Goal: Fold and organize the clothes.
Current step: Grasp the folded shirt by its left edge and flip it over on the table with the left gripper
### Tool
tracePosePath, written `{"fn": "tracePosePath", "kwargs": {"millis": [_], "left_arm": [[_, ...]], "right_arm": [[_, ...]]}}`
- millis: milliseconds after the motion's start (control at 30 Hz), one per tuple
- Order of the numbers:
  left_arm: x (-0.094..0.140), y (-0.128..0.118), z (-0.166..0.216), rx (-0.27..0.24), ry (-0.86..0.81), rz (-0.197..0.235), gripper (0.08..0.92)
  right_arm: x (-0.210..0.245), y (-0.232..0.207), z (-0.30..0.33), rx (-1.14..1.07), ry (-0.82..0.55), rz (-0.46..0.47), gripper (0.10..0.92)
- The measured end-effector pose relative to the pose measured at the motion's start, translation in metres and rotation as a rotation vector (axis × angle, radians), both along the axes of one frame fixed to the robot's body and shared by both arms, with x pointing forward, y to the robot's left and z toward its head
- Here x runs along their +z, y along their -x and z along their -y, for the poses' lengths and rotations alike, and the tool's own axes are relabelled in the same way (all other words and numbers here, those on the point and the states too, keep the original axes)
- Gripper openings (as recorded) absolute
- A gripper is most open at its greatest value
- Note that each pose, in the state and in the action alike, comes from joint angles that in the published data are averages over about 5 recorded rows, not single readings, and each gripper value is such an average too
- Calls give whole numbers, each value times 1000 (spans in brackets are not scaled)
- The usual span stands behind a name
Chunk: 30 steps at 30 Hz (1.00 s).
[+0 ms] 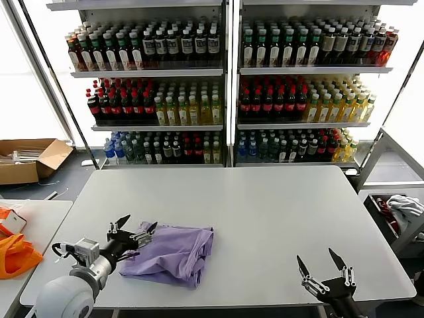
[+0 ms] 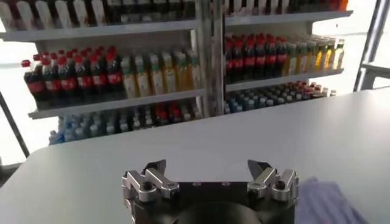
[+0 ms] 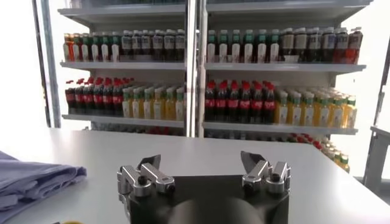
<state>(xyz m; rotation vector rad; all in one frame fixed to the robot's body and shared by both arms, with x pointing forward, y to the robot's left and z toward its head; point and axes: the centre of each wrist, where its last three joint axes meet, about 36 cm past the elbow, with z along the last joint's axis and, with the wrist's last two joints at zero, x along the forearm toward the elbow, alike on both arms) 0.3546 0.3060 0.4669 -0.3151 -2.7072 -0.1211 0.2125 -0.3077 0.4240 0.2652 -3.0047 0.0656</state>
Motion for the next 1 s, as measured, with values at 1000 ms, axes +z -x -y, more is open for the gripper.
{"fn": "tracePosePath", "kwargs": {"millis": [1000], "left_arm": [[-64, -3, 5, 53, 87, -168, 498]], "right_arm": [[-4, 0, 0, -8, -6, -2, 823]]}}
